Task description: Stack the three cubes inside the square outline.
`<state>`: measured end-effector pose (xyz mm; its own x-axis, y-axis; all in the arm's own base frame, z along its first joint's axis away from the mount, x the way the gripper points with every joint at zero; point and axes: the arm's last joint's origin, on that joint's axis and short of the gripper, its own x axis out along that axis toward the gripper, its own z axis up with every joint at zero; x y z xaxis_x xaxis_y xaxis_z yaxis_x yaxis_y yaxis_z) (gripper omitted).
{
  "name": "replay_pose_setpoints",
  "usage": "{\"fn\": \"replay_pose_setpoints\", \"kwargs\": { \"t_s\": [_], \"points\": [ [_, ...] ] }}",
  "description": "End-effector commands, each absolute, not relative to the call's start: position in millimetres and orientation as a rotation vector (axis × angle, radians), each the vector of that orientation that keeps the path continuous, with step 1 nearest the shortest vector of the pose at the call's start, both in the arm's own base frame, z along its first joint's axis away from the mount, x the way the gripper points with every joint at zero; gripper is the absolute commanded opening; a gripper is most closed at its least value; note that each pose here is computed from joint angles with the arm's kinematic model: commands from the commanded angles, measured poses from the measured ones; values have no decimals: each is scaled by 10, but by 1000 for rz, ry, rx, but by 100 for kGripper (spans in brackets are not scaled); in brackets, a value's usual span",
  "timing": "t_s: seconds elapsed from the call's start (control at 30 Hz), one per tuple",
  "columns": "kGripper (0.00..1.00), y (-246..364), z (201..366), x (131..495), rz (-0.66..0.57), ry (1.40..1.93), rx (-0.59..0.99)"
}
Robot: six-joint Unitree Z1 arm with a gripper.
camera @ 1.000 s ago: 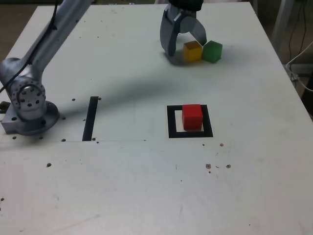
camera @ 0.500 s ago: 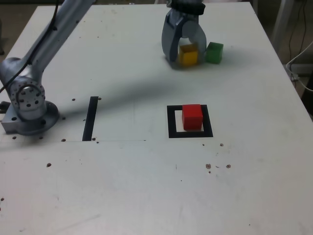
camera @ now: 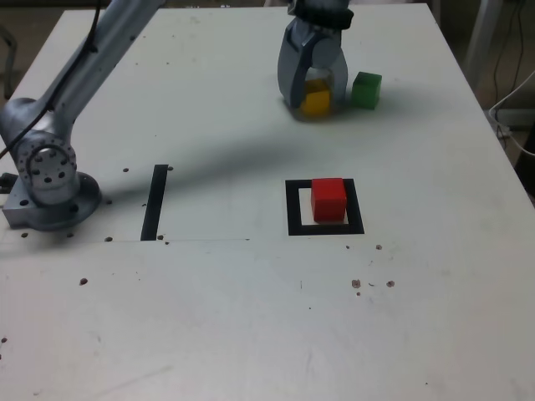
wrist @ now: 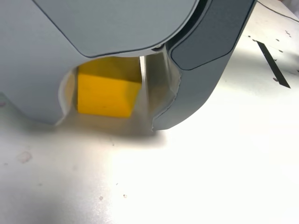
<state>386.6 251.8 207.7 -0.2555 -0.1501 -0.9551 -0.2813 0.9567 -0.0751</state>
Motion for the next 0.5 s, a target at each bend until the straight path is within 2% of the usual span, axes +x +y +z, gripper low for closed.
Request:
{"fn": "replay_pose_setpoints", "kwargs": {
  "t_s": [0.0, 0.23, 0.47],
  "points": [
    [28, 2472, 2147, 3829, 119, 1856, -319],
    [28, 2420, 2173, 3824, 105, 1858, -314],
    [28, 2282, 2317, 3786, 91, 1852, -293]
  ]
}}
